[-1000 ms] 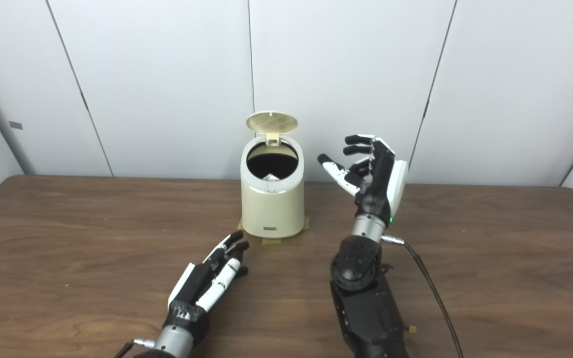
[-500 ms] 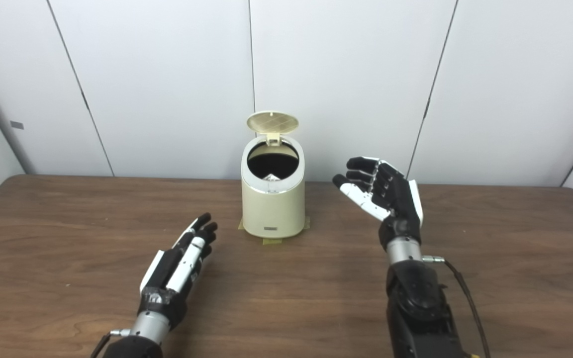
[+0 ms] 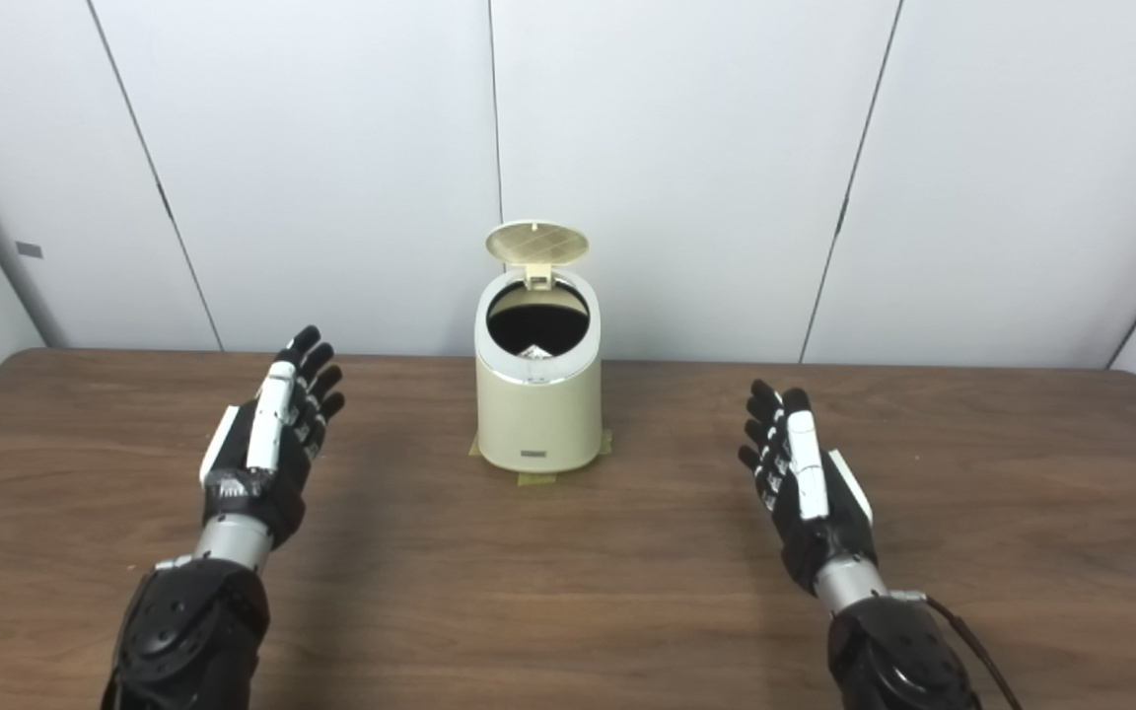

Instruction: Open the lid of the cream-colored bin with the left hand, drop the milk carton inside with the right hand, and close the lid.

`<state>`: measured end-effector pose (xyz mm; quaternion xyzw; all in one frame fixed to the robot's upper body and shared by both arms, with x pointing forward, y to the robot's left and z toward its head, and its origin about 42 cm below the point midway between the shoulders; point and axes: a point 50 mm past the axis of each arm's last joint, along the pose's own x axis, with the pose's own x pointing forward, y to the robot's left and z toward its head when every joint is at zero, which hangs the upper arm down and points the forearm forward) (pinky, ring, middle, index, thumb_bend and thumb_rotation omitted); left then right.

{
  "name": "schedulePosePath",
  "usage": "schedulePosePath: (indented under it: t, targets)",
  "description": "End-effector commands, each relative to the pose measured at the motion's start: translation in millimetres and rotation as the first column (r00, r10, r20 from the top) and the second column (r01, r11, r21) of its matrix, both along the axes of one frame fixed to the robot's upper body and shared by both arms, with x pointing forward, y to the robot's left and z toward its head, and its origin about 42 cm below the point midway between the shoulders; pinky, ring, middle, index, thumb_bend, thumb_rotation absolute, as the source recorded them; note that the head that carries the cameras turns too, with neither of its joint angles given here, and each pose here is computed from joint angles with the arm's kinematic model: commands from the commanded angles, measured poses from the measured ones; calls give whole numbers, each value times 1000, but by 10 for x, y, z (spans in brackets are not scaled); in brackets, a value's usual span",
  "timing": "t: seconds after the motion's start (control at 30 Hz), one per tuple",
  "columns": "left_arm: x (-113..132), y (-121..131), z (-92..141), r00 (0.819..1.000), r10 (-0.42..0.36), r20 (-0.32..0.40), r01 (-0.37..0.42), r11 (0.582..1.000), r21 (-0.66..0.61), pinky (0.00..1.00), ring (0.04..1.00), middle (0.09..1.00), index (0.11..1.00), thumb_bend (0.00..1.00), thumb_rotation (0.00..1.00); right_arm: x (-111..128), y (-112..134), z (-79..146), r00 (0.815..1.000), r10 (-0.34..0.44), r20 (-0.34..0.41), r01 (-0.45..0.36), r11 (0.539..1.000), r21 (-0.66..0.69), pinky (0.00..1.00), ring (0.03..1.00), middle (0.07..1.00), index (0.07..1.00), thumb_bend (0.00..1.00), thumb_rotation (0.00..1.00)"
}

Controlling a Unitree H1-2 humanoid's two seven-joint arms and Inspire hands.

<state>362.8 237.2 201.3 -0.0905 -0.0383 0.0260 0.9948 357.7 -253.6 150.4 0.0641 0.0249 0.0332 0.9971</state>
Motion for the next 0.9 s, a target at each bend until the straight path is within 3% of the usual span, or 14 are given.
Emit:
schedulePosePath:
  t: [0.0,0.2,0.4,0.53,0.87]
  targets:
    - [197,-28,310,994,-56,92,54,998,17,971,976,972,970,362,906,34,14,175,993,-1,114,-2,1000,20,974,1000,1000,973,669,1000]
    - [552,-9,615,981,-149,128,143,988,53,1000,997,982,980,423,905,-106,58,53,992,-24,121,20,999,32,998,1000,982,965,659,1000]
    - [828,-65,846,976,-175,132,162,981,109,988,966,946,943,416,904,-202,95,-21,990,-50,131,45,998,40,972,977,958,937,654,1000]
    - [933,-117,932,973,-193,128,169,969,180,975,943,920,926,409,968,-271,131,-79,988,-62,138,58,998,32,949,956,940,917,635,1000]
    - [1115,-309,1044,965,-228,126,193,951,243,967,945,924,925,422,923,-361,173,-188,985,-67,157,60,997,46,938,938,925,908,610,1000]
